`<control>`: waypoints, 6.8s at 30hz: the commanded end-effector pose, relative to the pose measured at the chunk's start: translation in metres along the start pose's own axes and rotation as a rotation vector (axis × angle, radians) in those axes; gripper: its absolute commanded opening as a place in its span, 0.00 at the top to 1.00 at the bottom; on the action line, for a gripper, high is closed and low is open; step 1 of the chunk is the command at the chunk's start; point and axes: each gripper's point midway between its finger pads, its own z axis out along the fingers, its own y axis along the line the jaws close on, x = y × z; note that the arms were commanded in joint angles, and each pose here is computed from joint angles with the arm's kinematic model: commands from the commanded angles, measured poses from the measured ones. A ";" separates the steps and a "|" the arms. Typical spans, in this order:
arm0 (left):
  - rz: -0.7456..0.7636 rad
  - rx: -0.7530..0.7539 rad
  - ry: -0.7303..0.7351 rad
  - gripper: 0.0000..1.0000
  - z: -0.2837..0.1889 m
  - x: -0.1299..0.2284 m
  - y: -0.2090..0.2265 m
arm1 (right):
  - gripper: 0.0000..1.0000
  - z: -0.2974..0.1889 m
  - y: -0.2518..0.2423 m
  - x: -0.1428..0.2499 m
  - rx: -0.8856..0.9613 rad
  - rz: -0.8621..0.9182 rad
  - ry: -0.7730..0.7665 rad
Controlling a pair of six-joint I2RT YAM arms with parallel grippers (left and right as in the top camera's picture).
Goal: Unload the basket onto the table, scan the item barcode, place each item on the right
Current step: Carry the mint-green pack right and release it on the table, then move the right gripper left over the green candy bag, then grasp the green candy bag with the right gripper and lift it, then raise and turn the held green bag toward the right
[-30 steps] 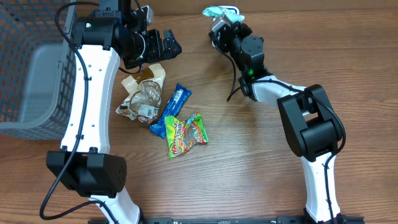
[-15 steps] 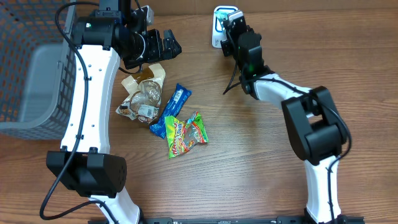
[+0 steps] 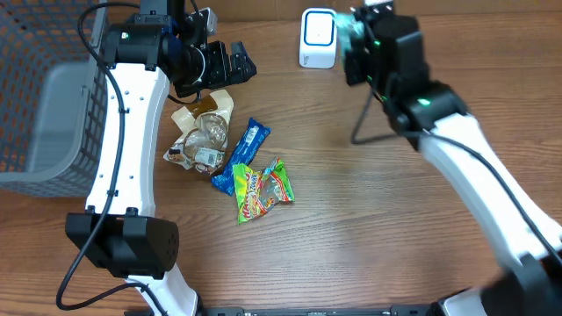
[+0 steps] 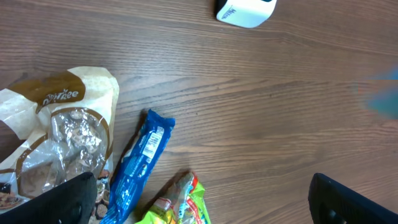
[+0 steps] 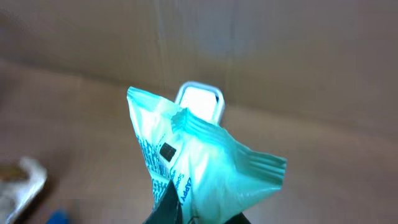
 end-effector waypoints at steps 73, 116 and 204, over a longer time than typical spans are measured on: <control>0.020 -0.003 -0.028 0.00 -0.009 -0.004 -0.001 | 0.39 -0.019 0.067 0.176 -0.372 0.321 0.913; 0.020 -0.003 -0.028 0.00 -0.009 -0.004 -0.001 | 0.16 0.000 0.227 0.253 -0.353 0.099 0.877; 0.020 -0.003 -0.028 0.00 -0.009 -0.004 -0.001 | 0.96 -0.081 0.063 0.105 -1.029 0.743 0.851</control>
